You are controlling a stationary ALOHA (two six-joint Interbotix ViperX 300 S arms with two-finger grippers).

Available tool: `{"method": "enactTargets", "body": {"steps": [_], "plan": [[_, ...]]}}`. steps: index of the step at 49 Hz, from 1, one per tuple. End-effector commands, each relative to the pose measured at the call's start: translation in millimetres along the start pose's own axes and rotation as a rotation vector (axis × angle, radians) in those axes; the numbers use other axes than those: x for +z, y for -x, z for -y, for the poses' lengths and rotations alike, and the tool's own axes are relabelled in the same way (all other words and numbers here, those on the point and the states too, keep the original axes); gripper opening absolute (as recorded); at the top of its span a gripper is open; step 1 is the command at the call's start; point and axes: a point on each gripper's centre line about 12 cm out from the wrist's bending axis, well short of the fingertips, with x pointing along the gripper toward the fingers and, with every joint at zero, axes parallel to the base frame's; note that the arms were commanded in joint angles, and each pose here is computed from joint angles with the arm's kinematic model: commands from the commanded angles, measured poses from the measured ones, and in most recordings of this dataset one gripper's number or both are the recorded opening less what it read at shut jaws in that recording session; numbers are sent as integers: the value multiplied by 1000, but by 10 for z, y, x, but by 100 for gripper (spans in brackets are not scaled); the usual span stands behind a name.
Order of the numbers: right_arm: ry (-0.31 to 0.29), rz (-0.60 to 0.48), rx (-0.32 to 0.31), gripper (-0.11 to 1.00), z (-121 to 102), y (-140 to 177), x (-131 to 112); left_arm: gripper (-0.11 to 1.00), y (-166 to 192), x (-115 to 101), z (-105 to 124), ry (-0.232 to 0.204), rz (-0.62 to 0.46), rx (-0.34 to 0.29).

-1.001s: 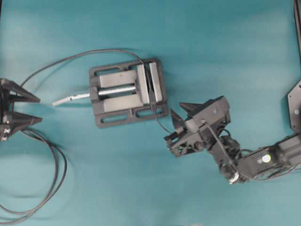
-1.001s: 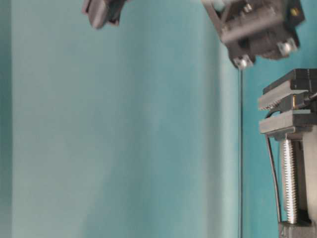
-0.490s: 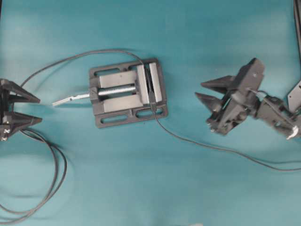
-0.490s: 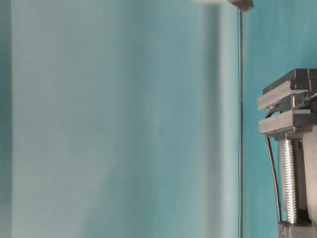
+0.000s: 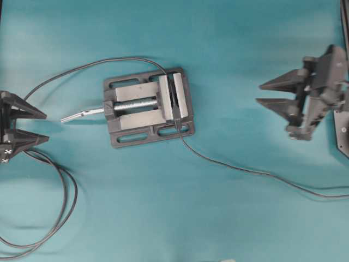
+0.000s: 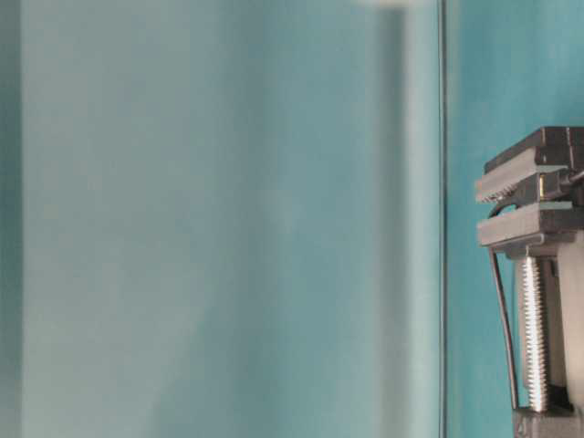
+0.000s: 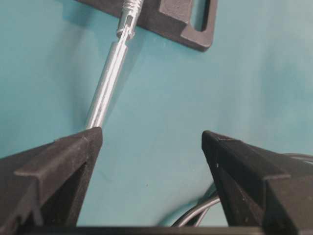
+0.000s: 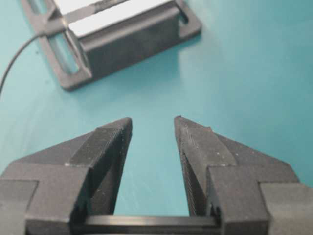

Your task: Insert the USB cable into the fixed female connector.

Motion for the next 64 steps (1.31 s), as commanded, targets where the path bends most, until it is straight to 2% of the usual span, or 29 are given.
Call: {"method": "enactTargets", "body": {"steps": [1, 10, 18, 26, 36, 51, 64], "plan": [[-7, 46, 17, 44, 40, 111, 29, 99, -1, 41, 15, 11, 10, -1], [-24, 110, 30, 43, 147, 317, -74, 99, -1, 41, 15, 11, 10, -1], [16, 141, 42, 38, 182, 393, -154, 99, -1, 41, 15, 11, 10, -1], [65, 305, 17, 37, 224, 489, 37, 99, -1, 41, 15, 11, 10, -1], [33, 444, -39, 37, 335, 617, 120, 99, -1, 41, 15, 9, 10, -1], [13, 424, -34, 37, 361, 621, -9, 99, -1, 41, 15, 11, 10, -1], [14, 290, 46, 37, 292, 573, -252, 99, -1, 41, 15, 8, 10, -1]]}}
